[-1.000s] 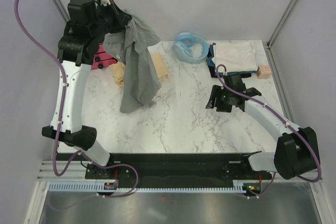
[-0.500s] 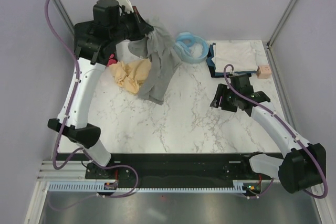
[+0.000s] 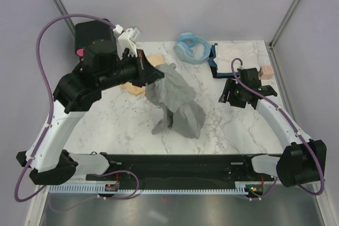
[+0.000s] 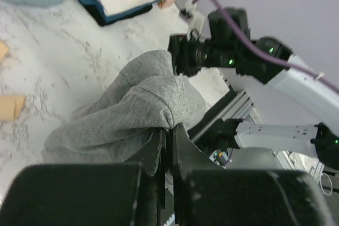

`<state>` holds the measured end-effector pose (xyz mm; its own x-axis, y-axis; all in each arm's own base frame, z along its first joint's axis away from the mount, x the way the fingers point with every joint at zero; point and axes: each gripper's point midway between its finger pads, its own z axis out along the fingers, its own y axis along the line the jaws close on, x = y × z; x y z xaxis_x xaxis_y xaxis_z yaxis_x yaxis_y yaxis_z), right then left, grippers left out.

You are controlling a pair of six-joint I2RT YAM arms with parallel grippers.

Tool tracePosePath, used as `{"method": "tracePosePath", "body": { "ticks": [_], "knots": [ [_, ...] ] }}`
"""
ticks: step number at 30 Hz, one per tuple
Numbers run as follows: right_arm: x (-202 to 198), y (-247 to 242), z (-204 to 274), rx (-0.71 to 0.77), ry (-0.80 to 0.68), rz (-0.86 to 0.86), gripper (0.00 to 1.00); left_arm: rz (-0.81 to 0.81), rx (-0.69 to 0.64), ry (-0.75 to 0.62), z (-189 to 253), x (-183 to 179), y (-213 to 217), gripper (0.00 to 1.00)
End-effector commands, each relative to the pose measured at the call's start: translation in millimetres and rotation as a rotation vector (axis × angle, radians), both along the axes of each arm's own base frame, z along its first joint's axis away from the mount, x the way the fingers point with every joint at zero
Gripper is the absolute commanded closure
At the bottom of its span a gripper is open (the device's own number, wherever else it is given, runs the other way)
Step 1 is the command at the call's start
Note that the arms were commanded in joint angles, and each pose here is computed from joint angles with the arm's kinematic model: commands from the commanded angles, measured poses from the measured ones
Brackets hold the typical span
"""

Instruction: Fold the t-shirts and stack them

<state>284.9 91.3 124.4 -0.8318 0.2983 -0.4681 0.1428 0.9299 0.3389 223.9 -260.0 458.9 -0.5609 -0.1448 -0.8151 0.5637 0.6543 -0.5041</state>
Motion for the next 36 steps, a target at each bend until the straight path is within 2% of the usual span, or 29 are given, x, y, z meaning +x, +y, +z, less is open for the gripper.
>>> {"method": "tracePosePath", "body": {
  "ticks": [1, 3, 9, 14, 15, 17, 18, 19, 20, 22, 26, 28, 32, 33, 34, 35, 36],
  "knots": [
    [18.5, -0.8, 36.6, -0.005, -0.074, 0.002, 0.33, 0.031, 0.084, 0.171, -72.3, -11.6, 6.6, 0.98],
    [19.1, -1.9, 44.2, 0.010, -0.090, -0.038, 0.33, 0.022, 0.131, 0.200, -108.1, -9.2, 2.8, 0.98],
    [12.9, 9.1, 63.8, 0.148, -0.154, -0.122, 0.33, 0.004, 0.218, 0.234, -151.6, 6.0, -8.9, 0.98],
    [6.2, 8.4, 65.4, 0.157, -0.139, -0.139, 0.32, 0.058, 0.325, 0.274, -199.6, 27.7, -11.0, 0.98],
    [5.9, 8.2, 66.0, 0.159, -0.140, -0.146, 0.32, 0.078, 0.359, 0.282, -211.0, 32.4, -8.0, 0.94],
    [6.5, 7.9, 66.2, 0.159, -0.138, -0.149, 0.32, 0.075, 0.429, 0.287, -223.9, 35.6, -2.9, 0.73],
    [7.6, 8.3, 67.7, 0.159, -0.141, -0.148, 0.32, 0.070, 0.449, 0.294, -227.1, 37.8, -4.1, 0.48],
    [8.4, 8.5, 67.7, 0.159, -0.140, -0.148, 0.32, 0.071, 0.462, 0.294, -228.1, 37.9, -2.3, 0.37],
    [9.8, 8.5, 65.8, 0.156, -0.131, -0.148, 0.32, 0.091, 0.486, 0.287, -229.1, 38.9, 4.0, 0.32],
    [12.3, 9.2, 66.4, 0.153, -0.130, -0.143, 0.32, 0.135, 0.490, 0.255, -221.1, 39.8, 15.2, 0.28],
    [17.9, 10.8, 65.8, 0.149, -0.118, -0.135, 0.32, 0.249, 0.496, 0.169, -202.1, 52.5, 44.1, 0.23],
    [19.6, 12.0, 64.2, 0.148, -0.109, -0.128, 0.32, 0.308, 0.510, 0.158, -201.6, 64.0, 57.4, 0.22],
    [23.7, 15.3, 66.5, 0.154, -0.107, -0.112, 0.32, 0.415, 0.520, 0.285, -231.7, 110.7, 90.9, 0.27],
    [25.0, 15.3, 66.6, 0.154, -0.107, -0.112, 0.32, 0.427, 0.534, 0.301, -238.2, 118.8, 93.4, 0.38],
    [24.3, 16.6, 65.9, 0.155, -0.102, -0.106, 0.32, 0.436, 0.603, 0.336, -262.6, 131.8, 97.5, 0.44],
    [25.0, 16.7, 66.2, 0.154, -0.104, -0.104, 0.32, 0.437, 0.614, 0.326, -262.2, 141.5, 95.4, 0.51],
    [25.0, 17.2, 66.9, 0.156, -0.105, -0.101, 0.32, 0.430, 0.637, 0.341, -273.2, 148.5, 93.2, 0.82]
  ]
}}
